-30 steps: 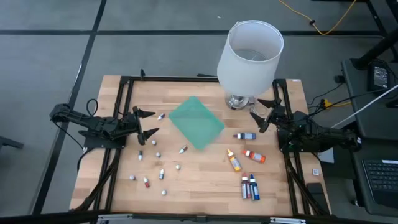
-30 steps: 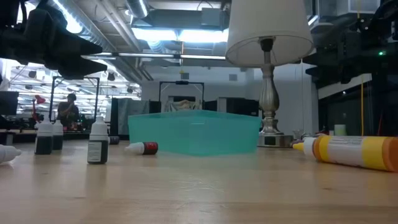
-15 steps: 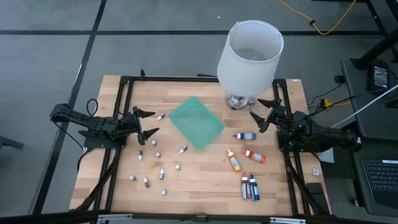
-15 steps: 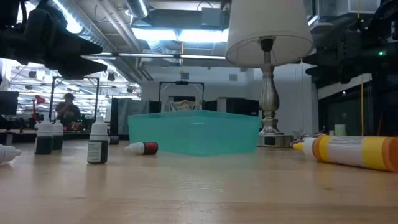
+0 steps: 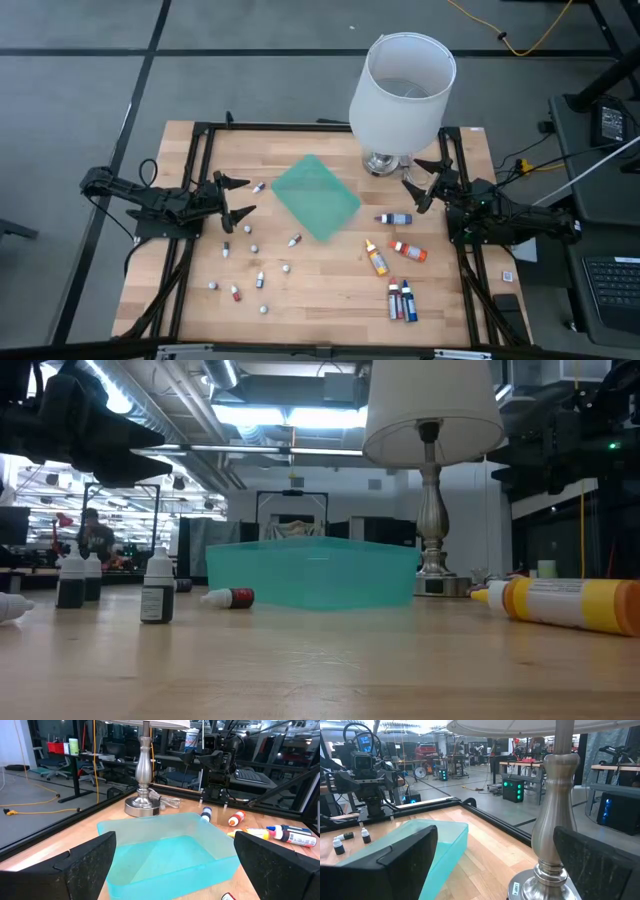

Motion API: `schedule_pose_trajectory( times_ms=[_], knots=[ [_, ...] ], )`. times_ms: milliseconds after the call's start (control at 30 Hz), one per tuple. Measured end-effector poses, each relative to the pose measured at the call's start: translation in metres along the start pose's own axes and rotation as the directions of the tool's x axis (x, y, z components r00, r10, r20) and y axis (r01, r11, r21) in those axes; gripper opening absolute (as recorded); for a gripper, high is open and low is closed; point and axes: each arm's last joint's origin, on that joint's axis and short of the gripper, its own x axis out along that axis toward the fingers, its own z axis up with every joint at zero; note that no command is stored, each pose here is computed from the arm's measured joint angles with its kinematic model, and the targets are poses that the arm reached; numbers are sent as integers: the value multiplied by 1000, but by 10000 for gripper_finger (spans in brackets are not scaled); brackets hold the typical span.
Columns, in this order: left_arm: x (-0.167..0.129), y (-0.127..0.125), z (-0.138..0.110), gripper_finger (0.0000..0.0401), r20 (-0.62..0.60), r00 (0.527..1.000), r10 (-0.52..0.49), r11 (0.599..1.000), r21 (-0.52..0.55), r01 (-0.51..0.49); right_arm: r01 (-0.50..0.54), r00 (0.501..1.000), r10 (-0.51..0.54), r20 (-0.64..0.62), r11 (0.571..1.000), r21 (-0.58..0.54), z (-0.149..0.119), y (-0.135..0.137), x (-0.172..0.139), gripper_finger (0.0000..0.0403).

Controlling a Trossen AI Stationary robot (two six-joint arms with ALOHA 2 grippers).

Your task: Pick & Place food coloring

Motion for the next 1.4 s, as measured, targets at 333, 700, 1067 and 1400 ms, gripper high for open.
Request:
schedule_pose_trajectory(
  times_ms=[333,700,1067,1400],
  knots=[
    [0,0,0,400,0,1000,0,1000,0,0,0,1000,0,0,1000,0,0,0,0,397],
    [0,0,0,400,0,1000,0,1000,0,0,0,1000,0,0,1000,0,0,0,0,397],
    [0,0,0,400,3,1000,5,1000,29,-6,0,1000,0,0,1000,0,0,0,0,397],
    [0,0,0,400,1,1000,9,1000,8,-9,0,1000,0,0,1000,0,0,0,0,397]
  ],
)
